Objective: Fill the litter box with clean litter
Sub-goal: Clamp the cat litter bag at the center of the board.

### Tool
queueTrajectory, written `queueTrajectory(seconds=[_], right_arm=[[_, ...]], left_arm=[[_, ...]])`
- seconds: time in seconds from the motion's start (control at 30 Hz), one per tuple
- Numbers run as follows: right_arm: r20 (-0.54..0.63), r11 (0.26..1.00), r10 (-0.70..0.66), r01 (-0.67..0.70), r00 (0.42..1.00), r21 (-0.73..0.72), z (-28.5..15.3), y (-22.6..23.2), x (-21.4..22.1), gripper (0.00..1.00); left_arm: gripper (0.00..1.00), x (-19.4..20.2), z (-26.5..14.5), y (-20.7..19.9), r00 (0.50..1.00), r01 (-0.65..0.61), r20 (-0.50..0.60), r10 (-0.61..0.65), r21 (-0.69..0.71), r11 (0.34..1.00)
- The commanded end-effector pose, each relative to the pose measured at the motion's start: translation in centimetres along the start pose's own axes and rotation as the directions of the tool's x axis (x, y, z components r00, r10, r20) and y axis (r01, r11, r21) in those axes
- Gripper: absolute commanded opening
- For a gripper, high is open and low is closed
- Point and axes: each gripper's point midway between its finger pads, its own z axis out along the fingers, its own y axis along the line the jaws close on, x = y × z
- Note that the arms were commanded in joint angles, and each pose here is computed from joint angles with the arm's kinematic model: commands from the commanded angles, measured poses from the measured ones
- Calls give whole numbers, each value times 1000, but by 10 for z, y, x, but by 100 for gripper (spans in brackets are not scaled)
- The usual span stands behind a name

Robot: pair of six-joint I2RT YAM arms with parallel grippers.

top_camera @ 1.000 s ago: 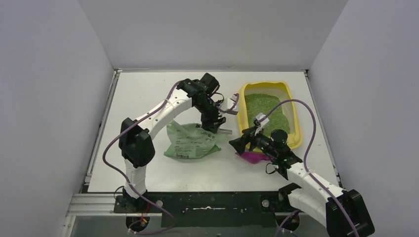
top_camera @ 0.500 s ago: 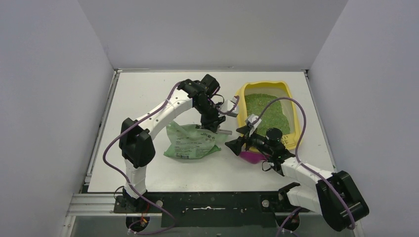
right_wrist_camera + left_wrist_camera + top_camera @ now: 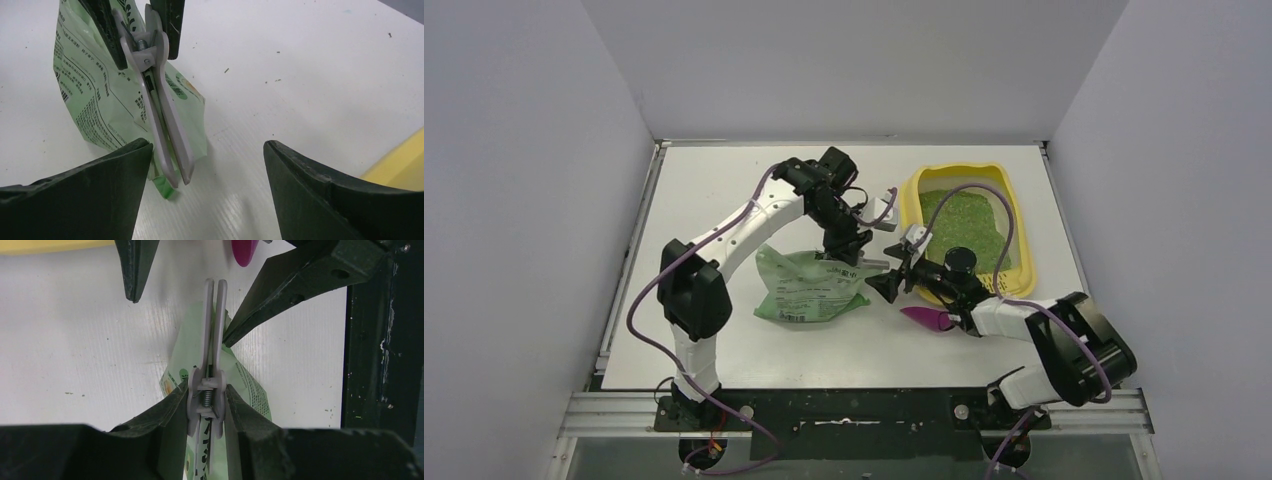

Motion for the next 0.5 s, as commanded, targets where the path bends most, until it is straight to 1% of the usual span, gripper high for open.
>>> queueTrajectory(seconds=[0.0, 0.03, 0.13, 0.2, 0.27, 0.3, 0.37, 0.4, 0.43, 0.47], right_arm=[[43, 1000, -16, 17, 999, -13, 10, -4, -4, 81], [53, 1000, -19, 20, 998, -15, 11, -4, -4, 78], [66, 999, 1, 2, 998, -44, 15, -1, -4, 62], [68, 999, 5, -1, 998, -51, 16, 0, -4, 54], [82, 999, 0, 4, 997, -50, 16, 0, -7, 51], [91, 999, -2, 6, 996, -49, 16, 0, -9, 51], [101, 999, -3, 7, 995, -39, 15, -2, -13, 55], [104, 999, -2, 6, 995, -35, 15, -2, -14, 61], [108, 1000, -4, 7, 994, -29, 15, -3, -16, 73], [111, 1000, -4, 7, 994, -27, 14, -4, -17, 81]], left_arm=[[13, -11, -28, -13, 997, -25, 74, 25, 0, 1000], [12, -11, -29, -13, 997, -23, 80, 23, 1, 1000], [11, -8, -33, -11, 995, -10, 97, 9, 3, 1000], [11, -7, -35, -11, 994, -3, 108, 2, 6, 1000], [11, -7, -38, -12, 993, -3, 119, 2, 9, 1000], [11, -7, -39, -12, 992, -4, 125, 3, 11, 1000], [11, -7, -40, -13, 991, -5, 134, 4, 11, 1000], [10, -8, -41, -13, 990, -4, 138, 3, 11, 1000], [10, -8, -42, -14, 990, -4, 142, 2, 12, 1000], [10, -8, -42, -14, 989, -3, 147, 1, 14, 1000]])
